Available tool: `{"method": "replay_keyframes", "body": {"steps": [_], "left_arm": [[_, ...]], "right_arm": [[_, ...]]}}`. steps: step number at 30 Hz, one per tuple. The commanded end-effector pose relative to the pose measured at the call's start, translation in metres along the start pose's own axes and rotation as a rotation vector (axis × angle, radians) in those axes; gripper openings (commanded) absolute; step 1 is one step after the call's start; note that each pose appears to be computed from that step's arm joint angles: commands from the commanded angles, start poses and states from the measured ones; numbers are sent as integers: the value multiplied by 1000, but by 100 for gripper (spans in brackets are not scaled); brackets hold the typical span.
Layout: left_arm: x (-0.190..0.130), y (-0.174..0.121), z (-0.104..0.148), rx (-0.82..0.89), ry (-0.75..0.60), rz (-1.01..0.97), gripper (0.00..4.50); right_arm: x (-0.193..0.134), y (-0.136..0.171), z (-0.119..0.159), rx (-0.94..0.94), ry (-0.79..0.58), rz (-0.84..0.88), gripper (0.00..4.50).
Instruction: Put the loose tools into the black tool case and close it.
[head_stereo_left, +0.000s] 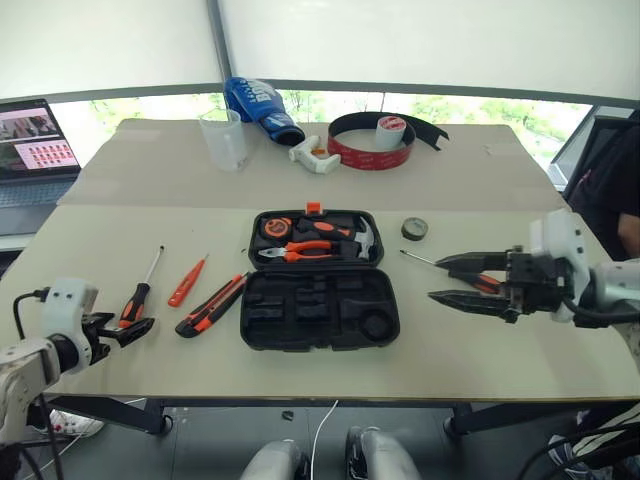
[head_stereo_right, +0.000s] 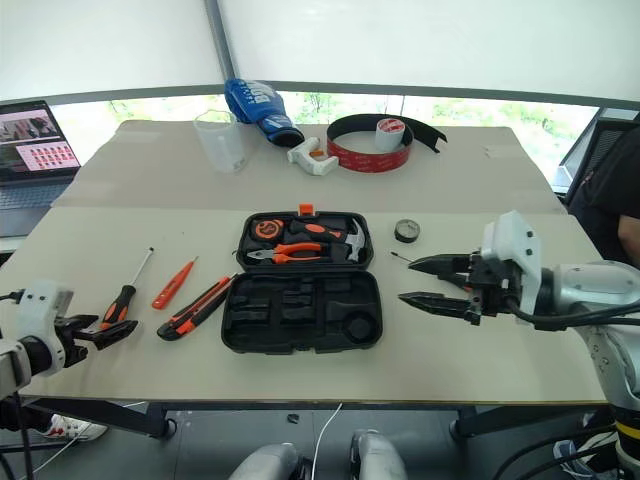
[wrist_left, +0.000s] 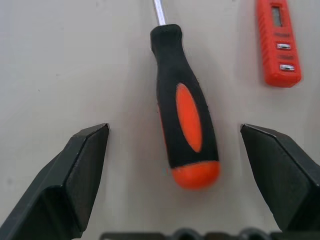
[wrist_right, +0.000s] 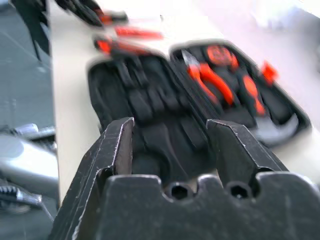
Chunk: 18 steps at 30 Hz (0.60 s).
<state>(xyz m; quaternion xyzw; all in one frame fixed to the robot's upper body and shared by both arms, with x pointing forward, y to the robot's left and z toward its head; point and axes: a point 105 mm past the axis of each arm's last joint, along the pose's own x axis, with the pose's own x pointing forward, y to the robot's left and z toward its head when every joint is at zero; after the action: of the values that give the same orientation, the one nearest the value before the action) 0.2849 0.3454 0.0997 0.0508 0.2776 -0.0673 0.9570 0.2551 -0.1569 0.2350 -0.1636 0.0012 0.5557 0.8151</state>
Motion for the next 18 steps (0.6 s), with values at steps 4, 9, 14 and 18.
{"method": "replay_keyframes", "body": {"steps": [4, 9, 14, 18], "left_arm": [[20, -1, -7, 32, 67, -46, 343], [18, -4, -9, 37, 66, -103, 153], [11, 9, 8, 56, 12, -64, 91], [-8, -16, 91, 343, -224, -174, 91]], "right_arm": [[3, 7, 21, -6, -58, 8, 329], [4, 11, 19, -35, -41, 13, 329], [3, 16, 13, 6, -27, 39, 329], [-6, 23, -7, 43, 59, 44, 329]]}}
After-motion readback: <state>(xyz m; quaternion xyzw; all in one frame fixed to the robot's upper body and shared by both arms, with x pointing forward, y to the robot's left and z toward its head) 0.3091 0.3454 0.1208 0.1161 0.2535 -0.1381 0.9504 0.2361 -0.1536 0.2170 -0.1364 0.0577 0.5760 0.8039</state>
